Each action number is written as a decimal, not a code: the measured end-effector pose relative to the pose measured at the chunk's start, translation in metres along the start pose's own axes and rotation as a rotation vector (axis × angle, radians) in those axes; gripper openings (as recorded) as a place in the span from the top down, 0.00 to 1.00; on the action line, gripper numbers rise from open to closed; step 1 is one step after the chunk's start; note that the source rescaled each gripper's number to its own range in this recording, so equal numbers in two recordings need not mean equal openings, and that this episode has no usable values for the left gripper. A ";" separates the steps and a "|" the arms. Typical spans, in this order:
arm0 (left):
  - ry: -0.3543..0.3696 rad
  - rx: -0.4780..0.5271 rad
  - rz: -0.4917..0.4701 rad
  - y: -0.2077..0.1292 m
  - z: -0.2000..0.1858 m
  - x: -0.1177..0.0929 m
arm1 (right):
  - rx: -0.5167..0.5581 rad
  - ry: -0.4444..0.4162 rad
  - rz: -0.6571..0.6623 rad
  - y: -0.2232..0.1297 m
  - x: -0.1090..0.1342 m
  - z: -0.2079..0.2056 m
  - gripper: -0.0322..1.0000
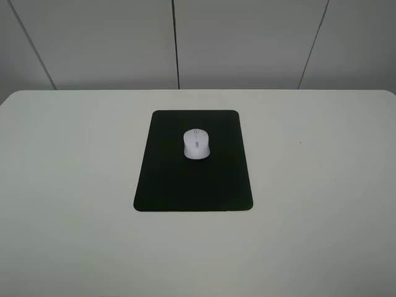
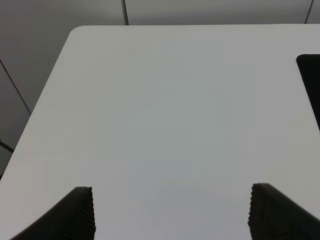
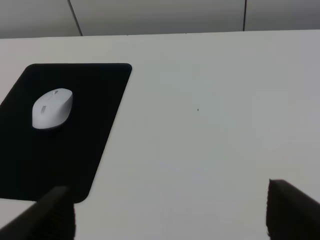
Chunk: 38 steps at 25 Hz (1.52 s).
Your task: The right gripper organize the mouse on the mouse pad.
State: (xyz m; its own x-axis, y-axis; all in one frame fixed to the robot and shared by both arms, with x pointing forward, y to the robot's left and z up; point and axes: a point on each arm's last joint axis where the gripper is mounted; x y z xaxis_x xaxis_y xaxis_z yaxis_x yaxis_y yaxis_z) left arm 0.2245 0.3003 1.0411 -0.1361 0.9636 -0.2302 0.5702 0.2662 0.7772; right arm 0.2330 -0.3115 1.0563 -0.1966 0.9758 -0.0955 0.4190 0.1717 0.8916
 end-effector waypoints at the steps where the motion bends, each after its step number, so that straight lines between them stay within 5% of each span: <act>1: 0.000 0.000 0.000 0.000 0.000 0.000 | 0.000 0.000 0.000 0.000 0.000 0.000 0.30; 9: 0.000 0.000 0.000 0.000 0.000 0.000 | 0.005 -0.051 0.026 0.000 0.001 -0.001 0.30; 18: 0.000 0.000 0.000 0.000 0.000 0.000 | 0.027 -0.229 0.105 -0.001 0.003 -0.002 0.30; 38: 0.000 0.000 0.000 0.000 0.000 0.000 | 0.036 -0.182 0.003 0.000 0.014 0.001 0.30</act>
State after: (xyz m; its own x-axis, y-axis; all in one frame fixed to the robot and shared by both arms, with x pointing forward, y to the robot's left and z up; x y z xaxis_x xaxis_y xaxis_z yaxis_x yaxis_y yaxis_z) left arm 0.2245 0.3003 1.0411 -0.1361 0.9636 -0.2302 0.5702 0.2662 0.7772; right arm 0.2310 -0.2982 1.0550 -0.0335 0.9841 -0.1743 0.4516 0.1705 0.8758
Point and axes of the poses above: a point on each arm's last joint axis where the gripper is mounted, z pointing out along that axis toward the gripper, x along the wrist's bending axis when the last joint is at zero, y = z × x, and after that the axes turned 13 degrees about -z, right-handed
